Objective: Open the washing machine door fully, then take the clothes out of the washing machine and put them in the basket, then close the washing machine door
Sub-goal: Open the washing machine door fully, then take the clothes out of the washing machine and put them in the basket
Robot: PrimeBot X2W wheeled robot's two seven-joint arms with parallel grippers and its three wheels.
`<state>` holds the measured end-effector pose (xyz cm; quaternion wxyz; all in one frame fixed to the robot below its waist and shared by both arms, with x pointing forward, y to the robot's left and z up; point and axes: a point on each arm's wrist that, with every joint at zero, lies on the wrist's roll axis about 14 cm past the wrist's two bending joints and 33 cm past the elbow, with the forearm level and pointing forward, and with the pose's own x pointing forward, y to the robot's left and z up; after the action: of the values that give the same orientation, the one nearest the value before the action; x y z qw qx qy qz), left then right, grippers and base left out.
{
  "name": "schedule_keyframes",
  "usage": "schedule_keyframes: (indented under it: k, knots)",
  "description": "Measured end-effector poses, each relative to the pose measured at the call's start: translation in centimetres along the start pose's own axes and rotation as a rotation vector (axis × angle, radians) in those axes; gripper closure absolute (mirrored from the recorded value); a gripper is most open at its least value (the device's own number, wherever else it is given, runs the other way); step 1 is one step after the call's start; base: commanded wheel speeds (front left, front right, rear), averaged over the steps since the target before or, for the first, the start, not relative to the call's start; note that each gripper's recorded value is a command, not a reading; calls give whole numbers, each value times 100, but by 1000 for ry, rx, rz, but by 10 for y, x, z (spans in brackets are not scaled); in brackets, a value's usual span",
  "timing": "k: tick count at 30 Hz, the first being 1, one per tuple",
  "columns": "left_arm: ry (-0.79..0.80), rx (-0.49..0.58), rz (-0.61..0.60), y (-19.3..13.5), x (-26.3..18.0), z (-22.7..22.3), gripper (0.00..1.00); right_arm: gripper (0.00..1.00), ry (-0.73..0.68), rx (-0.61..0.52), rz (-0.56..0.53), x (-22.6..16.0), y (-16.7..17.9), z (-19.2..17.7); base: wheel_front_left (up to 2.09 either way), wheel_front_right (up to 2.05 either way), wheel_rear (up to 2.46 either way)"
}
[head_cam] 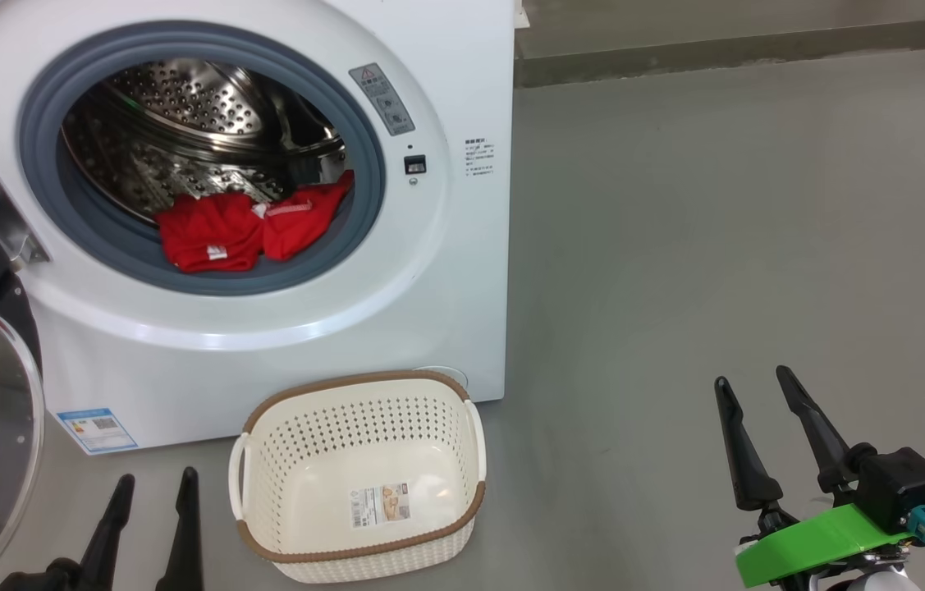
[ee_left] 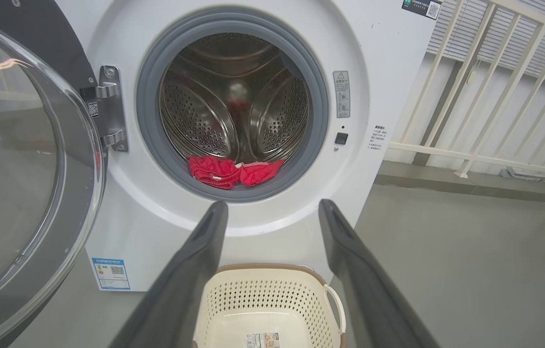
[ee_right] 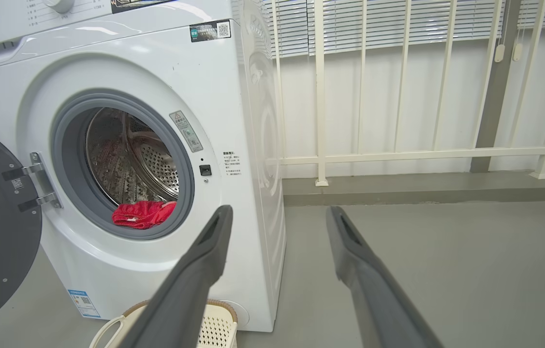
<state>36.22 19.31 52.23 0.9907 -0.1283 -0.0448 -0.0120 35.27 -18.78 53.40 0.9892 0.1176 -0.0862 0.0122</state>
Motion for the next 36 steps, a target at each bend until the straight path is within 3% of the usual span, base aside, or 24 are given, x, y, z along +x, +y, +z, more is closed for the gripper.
schedule_keyframes:
  k: [15,36]
  knots:
    - [37,44,37,7,-6,-7,0,0,11,-12,9,0,2,-3,25,-27,3]
    - [11,41,16,4,-6,0,0,0,33,-10,20,2,6,-11,147,-147,1]
